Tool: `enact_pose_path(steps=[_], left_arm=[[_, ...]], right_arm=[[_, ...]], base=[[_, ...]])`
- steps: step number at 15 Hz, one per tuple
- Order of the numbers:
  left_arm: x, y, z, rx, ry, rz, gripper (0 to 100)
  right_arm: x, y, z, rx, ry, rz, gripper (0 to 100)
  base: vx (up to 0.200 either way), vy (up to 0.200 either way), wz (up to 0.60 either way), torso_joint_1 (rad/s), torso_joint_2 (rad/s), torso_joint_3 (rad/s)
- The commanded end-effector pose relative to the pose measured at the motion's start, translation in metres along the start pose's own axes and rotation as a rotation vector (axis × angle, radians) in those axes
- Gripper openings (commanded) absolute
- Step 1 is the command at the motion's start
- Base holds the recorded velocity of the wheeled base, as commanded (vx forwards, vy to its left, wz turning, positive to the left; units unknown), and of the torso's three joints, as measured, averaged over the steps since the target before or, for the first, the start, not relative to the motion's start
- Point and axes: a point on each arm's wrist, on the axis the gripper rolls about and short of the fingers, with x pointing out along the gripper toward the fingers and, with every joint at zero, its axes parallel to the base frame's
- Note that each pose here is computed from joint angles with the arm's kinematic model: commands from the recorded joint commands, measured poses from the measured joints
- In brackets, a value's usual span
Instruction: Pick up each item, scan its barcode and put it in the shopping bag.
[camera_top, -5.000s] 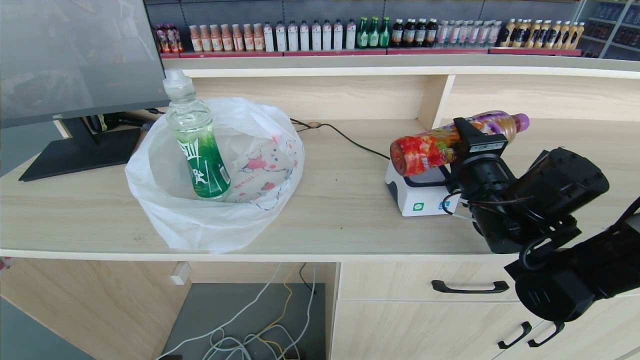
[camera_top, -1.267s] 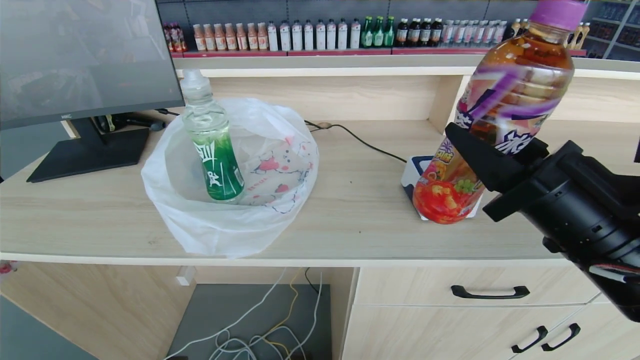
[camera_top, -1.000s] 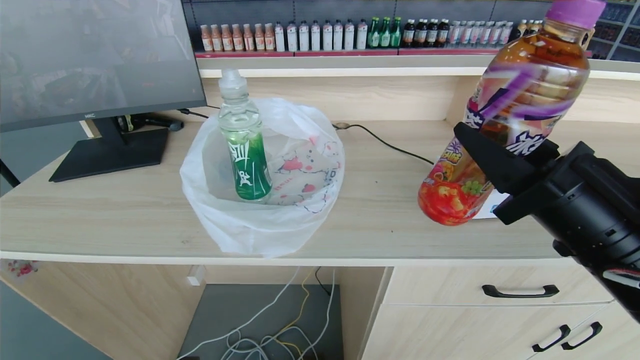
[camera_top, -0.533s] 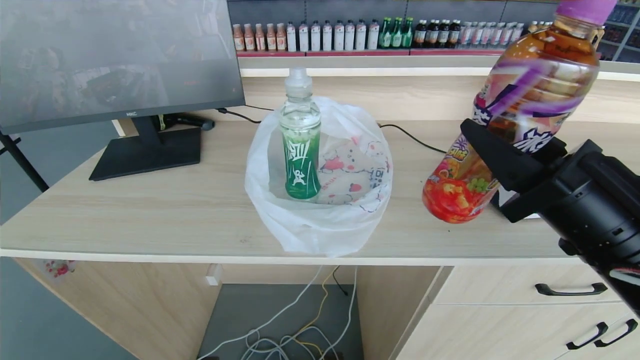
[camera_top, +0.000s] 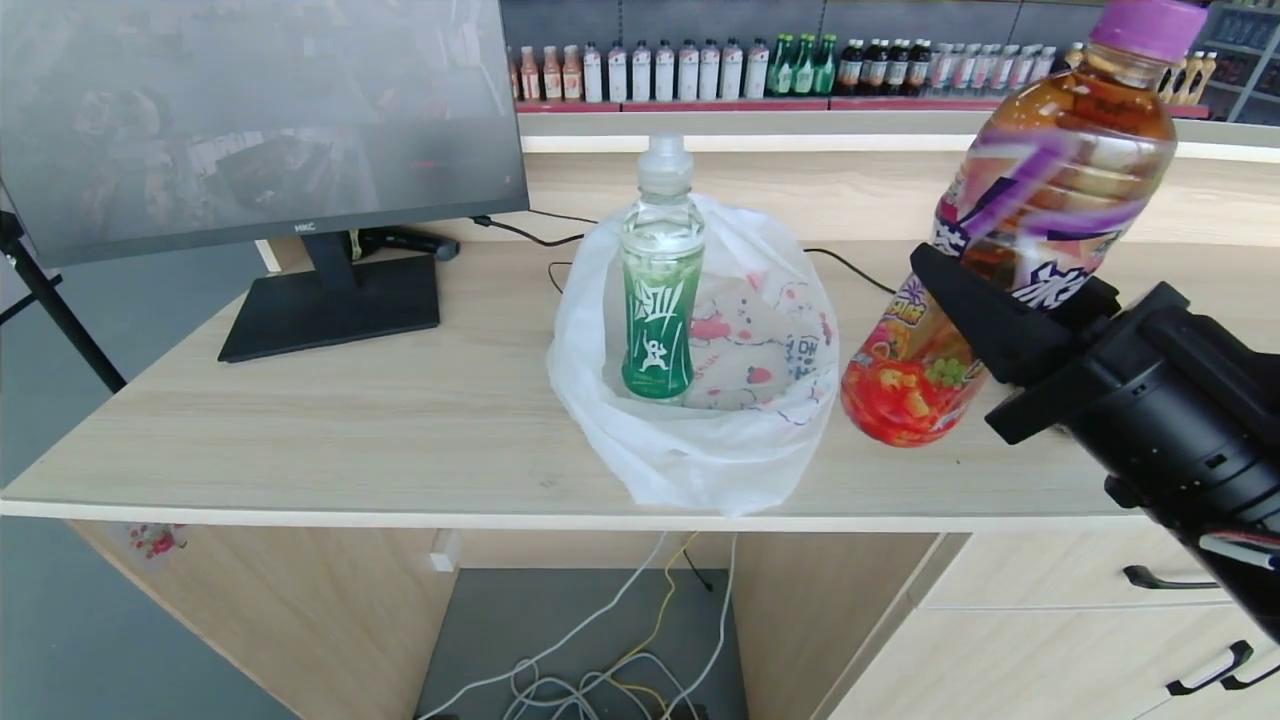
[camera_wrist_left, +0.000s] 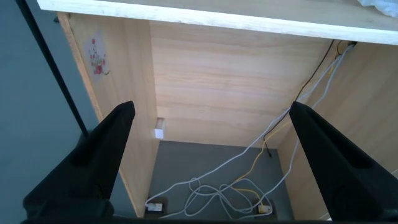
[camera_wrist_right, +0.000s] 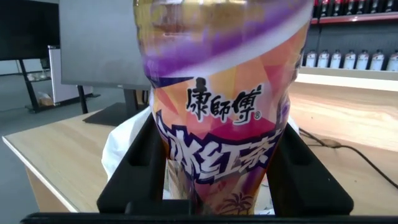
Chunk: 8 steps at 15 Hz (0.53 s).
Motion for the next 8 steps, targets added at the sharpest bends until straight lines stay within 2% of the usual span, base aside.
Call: enact_pose_path(steps=[1, 4, 6, 8], left_arm=[[0.000, 0.000, 0.000, 0.000, 0.001, 0.000, 100], [0.000, 0.000, 0.000, 0.000, 0.001, 0.000, 100], [0.000, 0.000, 0.000, 0.000, 0.001, -0.002, 100], [0.000, 0.000, 0.000, 0.000, 0.001, 0.000, 100]], right_arm=[[0.005, 0.000, -0.003, 0.000, 0.000, 0.000, 0], [0.026, 0.000, -0.013, -0.008, -0.006, 0.004, 0], [0.057, -0.002, -0.016, -0.082, -0.065, -0.004, 0], [0.086, -0.002, -0.029, -0.122, -0.089, -0.002, 0]], base=[[0.000, 0.000, 0.00, 0.000, 0.00, 0.000], [0.000, 0.000, 0.00, 0.000, 0.00, 0.000], [0.000, 0.000, 0.00, 0.000, 0.00, 0.000], [0.000, 0.000, 0.00, 0.000, 0.00, 0.000]])
